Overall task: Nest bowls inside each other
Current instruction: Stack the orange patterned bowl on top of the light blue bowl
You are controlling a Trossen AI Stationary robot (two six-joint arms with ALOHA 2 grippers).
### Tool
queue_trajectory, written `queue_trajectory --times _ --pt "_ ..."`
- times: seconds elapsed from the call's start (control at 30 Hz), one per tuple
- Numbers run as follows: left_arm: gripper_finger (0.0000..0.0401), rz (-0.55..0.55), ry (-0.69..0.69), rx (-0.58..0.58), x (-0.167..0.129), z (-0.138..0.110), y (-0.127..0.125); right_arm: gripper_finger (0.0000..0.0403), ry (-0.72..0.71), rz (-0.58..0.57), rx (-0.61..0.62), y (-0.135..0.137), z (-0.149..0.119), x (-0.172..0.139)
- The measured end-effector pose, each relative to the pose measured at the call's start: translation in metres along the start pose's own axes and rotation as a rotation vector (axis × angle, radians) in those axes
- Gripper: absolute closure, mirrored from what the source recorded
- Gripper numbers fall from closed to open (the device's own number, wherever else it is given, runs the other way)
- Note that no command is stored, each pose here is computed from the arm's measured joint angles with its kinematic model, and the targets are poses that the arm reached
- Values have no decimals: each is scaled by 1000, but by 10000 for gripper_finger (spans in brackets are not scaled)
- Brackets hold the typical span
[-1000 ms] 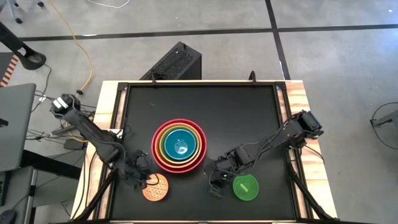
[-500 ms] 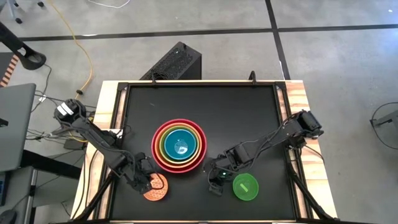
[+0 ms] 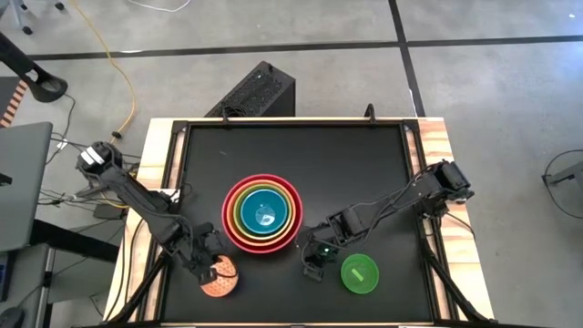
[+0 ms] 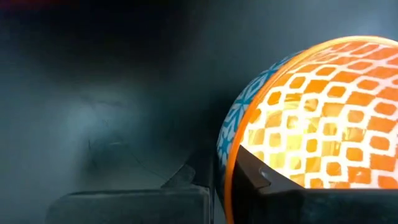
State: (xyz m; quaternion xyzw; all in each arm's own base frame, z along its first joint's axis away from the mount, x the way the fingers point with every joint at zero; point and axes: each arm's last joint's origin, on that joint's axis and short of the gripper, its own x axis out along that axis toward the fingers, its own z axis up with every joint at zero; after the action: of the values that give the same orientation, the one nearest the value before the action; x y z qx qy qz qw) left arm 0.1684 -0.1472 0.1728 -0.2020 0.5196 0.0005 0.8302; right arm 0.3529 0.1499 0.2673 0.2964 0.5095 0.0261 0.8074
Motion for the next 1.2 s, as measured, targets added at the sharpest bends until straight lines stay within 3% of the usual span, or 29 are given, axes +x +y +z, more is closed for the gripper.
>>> queue_trajectory --times 0.23,0.33,0.43,0.53,0.7,0.87,1.2 --pt "397 -161 -60 138 -67 28 -5 280 19 11 1 0 -1 0" --pt "397 -251 -193 175 -105 47 -7 280 19 12 11 0 -1 0" --pt "398 -171 -394 182 -132 66 0 280 18 12 29 0 0 0" --pt "398 -75 -495 217 -145 86 9 280 16 13 61 0 0 0" --pt "398 33 -464 211 -133 121 32 280 14 14 108 0 0 0" --pt "399 140 -368 127 -107 149 68 280 17 15 179 2 -1 0" --pt "398 218 -169 98 -50 178 116 280 -29 -21 275 12 -13 2"
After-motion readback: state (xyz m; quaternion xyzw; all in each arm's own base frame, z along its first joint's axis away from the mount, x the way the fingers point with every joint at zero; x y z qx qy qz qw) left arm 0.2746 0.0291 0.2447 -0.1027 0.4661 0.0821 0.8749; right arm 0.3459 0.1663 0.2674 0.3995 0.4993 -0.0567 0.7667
